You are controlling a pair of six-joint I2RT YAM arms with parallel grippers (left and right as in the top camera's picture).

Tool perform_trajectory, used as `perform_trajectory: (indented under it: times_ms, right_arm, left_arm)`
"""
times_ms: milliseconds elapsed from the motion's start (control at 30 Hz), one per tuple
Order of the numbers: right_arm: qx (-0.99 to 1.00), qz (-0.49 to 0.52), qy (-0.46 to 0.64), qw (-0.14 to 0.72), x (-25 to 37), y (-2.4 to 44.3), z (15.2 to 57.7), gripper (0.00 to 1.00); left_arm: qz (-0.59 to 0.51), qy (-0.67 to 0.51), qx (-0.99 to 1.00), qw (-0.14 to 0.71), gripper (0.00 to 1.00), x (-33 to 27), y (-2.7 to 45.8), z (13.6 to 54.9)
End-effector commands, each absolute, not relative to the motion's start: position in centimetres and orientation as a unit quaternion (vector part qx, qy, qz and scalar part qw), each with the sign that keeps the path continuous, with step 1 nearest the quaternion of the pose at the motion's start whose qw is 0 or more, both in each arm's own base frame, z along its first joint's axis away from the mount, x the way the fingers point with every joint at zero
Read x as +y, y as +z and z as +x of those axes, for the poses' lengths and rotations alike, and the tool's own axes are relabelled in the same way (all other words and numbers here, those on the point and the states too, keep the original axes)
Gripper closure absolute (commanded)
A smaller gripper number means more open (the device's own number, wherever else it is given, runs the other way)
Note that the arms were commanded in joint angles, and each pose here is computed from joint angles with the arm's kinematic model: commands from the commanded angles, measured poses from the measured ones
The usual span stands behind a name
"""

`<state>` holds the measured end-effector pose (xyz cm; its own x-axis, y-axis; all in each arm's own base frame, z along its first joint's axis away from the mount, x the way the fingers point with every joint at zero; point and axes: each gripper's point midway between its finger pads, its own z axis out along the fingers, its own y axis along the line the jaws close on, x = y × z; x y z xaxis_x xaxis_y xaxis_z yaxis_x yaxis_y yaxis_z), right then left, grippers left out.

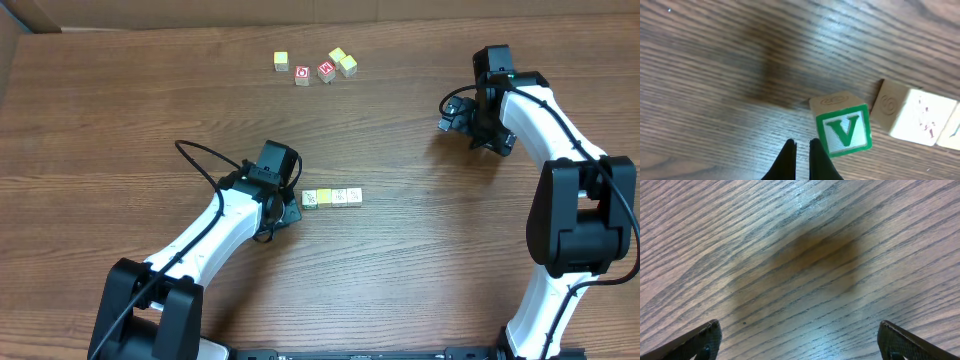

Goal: Flip 5 blocks
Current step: 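Lower the V block beside the row and open the left gripper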

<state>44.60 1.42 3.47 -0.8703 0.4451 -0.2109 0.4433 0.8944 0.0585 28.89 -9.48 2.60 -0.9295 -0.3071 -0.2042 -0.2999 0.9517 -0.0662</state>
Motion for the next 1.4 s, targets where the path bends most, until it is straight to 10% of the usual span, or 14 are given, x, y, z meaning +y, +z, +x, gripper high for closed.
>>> perform_trajectory:
  times_ms: [0,1367]
  right_arm:
    - [0.966,0.228,0.010,0.121,1.4,4.1,45.3,0.00]
    - [0.966,0.228,0.010,0.121,1.4,4.1,45.3,0.00]
  left_arm:
    - [-0.167,-0.018,0.979,0.115,0.96,-9.4,2.6,29.1]
    - [-0.175,-0.007,0.979,0.101,0.96,-9.0,0.1,29.7]
